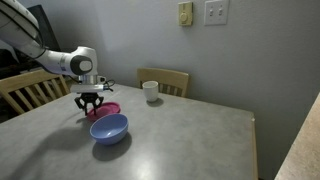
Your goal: Place the pink plate on top of the blue bowl
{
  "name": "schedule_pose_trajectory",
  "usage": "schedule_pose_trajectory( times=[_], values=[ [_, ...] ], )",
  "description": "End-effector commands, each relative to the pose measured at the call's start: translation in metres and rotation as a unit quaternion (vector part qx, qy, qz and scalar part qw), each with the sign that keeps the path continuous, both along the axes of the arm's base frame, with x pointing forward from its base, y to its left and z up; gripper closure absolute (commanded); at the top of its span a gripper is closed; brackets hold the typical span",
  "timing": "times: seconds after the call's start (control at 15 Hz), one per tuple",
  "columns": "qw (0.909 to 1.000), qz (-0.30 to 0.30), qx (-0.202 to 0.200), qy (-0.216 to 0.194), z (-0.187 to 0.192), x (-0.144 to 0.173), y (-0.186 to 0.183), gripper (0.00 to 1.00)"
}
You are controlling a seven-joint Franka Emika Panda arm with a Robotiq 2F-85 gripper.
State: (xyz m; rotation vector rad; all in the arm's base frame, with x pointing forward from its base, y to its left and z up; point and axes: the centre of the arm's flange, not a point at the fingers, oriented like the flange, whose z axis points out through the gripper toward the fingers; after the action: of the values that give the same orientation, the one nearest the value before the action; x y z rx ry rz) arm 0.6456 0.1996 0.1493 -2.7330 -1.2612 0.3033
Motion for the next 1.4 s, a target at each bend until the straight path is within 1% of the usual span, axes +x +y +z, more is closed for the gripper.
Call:
schedule_pose_trajectory(
  times=[0.0, 0.07, 0.13, 0.2, 0.33, 0.47, 0.53, 0.67, 0.93, 1.13, 1.33],
  values=[
    [0.9999, -0.011, -0.001, 0.0, 0.002, 0.003, -0.007, 0.88],
    [0.9999, -0.016, -0.001, -0.001, 0.003, 0.003, -0.008, 0.95],
    [0.9997, -0.024, 0.001, -0.003, 0.003, 0.003, -0.009, 0.99],
    [0.9995, -0.031, 0.002, -0.005, 0.003, 0.003, -0.011, 1.0],
    [0.999, -0.045, 0.001, -0.008, 0.009, 0.005, -0.012, 0.97],
    [0.9982, -0.06, 0.001, -0.008, 0.013, 0.005, -0.013, 0.97],
    [0.9978, -0.066, -0.006, -0.008, 0.019, 0.004, -0.011, 0.97],
    [0.9963, -0.079, -0.033, -0.006, 0.034, 0.001, -0.004, 0.97],
    [0.9878, -0.108, -0.112, -0.004, 0.075, 0.0, 0.023, 0.97],
    [0.9773, -0.117, -0.177, 0.004, 0.107, 0.0, 0.047, 0.97],
    [0.9642, -0.123, -0.234, 0.018, 0.131, -0.002, 0.061, 0.97]
  ],
)
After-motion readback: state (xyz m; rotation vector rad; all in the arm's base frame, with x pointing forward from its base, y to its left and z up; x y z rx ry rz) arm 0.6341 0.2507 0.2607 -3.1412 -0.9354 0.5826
